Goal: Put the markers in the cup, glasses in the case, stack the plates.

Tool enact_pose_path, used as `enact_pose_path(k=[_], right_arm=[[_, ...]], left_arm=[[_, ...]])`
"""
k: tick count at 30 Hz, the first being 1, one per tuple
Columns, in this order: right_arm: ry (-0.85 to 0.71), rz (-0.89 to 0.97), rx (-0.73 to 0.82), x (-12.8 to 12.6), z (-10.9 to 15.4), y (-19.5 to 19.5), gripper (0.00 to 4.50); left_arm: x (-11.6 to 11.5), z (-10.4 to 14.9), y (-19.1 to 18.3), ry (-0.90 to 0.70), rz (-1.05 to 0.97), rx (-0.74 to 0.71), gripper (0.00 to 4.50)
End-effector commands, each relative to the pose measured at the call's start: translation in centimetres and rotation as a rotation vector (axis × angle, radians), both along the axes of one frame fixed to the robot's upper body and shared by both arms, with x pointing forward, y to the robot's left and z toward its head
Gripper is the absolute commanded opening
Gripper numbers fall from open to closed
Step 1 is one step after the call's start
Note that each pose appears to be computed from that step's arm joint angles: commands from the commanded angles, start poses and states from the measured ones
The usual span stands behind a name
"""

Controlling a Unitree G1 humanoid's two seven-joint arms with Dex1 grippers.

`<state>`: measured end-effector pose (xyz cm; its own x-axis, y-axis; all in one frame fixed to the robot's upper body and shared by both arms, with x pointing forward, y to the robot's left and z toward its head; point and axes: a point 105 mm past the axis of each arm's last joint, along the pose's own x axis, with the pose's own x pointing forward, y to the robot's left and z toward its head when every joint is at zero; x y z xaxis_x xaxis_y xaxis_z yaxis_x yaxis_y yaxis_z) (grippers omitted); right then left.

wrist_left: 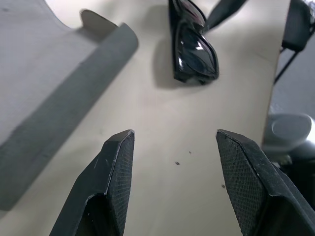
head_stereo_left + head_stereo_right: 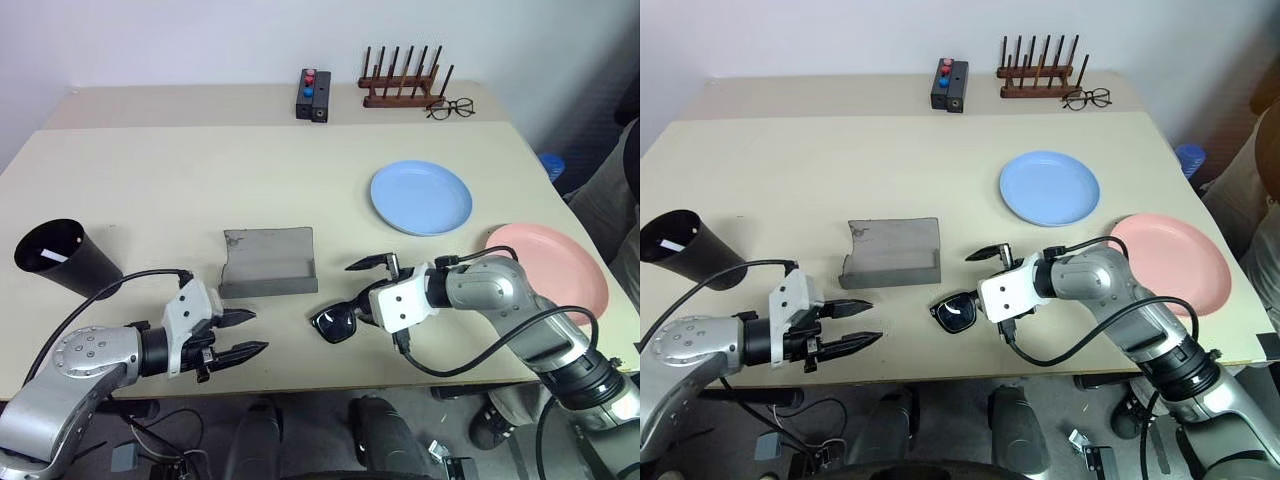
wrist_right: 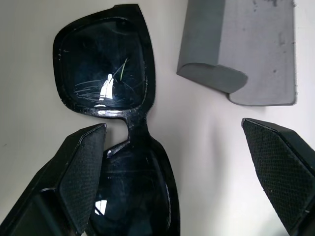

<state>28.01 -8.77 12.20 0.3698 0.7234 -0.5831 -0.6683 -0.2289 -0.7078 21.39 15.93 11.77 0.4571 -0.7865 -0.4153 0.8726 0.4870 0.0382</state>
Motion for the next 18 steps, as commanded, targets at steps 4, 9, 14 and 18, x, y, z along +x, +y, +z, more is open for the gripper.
enact_pose_path(k=[4,9,14,18], right_arm=[[-0.045,-0.001,-0.013,0.1,-0.1,-0.1,3.24],[-0.063,-0.002,-0.009,0.2,-0.1,0.1,2.65],[-0.072,-0.002,-0.014,0.3,-0.5,0.1,2.65],[-0.075,0.003,-0.024,0.3,-0.8,0.1,0.82]], left_arm=[[0.7,0.8,0.4,-0.048,0.032,-0.019,2.74],[1.1,0.9,0.3,-0.053,0.04,-0.027,2.74],[1.3,0.9,0.2,-0.055,0.056,-0.045,2.74],[1.4,0.9,0.1,-0.056,0.062,-0.052,2.74]])
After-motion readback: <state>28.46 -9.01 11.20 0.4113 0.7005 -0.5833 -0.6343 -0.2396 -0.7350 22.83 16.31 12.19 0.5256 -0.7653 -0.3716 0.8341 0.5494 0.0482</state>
